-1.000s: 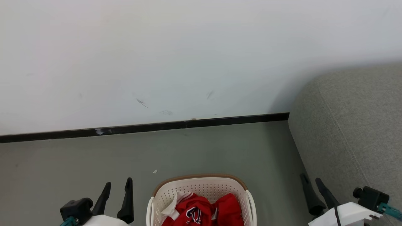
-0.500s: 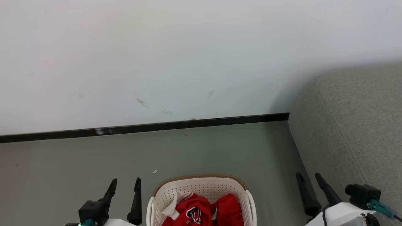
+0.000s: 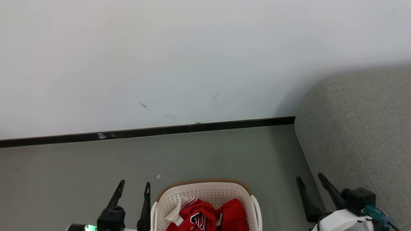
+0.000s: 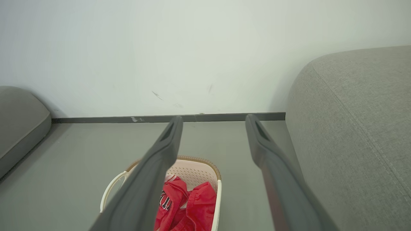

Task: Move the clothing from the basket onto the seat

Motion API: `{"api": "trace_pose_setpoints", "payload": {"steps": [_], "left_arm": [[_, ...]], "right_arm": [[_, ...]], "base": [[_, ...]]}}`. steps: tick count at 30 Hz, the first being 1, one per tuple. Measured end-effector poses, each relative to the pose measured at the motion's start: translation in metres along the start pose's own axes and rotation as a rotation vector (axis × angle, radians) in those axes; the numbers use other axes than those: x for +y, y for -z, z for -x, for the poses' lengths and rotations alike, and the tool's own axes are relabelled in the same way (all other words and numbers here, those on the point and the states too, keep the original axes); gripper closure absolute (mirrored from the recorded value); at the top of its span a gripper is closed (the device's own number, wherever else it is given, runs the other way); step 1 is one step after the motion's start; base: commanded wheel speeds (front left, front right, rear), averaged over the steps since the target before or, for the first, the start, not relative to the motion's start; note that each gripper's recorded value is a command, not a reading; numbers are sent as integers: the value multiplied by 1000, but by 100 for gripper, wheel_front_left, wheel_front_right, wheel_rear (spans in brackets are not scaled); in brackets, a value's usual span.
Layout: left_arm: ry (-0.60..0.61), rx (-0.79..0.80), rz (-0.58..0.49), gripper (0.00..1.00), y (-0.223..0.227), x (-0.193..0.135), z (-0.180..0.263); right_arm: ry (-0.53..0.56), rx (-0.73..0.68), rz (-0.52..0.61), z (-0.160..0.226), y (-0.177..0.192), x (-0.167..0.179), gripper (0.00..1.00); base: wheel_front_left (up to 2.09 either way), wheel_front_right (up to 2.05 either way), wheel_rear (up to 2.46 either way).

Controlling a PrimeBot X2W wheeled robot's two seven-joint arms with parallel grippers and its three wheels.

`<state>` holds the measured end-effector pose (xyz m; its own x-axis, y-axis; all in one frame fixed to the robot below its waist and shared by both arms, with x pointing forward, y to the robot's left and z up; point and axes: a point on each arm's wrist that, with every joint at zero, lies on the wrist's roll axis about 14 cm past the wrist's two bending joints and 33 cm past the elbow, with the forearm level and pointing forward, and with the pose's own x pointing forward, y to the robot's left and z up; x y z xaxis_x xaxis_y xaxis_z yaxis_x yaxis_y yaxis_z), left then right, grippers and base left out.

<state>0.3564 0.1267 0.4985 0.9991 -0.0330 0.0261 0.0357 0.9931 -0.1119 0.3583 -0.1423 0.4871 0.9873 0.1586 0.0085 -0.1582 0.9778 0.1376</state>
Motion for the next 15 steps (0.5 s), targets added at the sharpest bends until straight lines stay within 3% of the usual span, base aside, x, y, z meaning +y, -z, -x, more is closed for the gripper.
{"api": "trace_pose_setpoints", "payload": {"steps": [4, 15], "left_arm": [[3, -24, -47, 0, -3, -2, 1], [-9, -12, -63, 0, 1, 2, 2]], "right_arm": [[-22, -10, 52, 0, -2, 5, 0], [-35, -10, 52, -1, -1, 9, 0]], "base": [[0, 0, 0], [0, 0, 0]]}}
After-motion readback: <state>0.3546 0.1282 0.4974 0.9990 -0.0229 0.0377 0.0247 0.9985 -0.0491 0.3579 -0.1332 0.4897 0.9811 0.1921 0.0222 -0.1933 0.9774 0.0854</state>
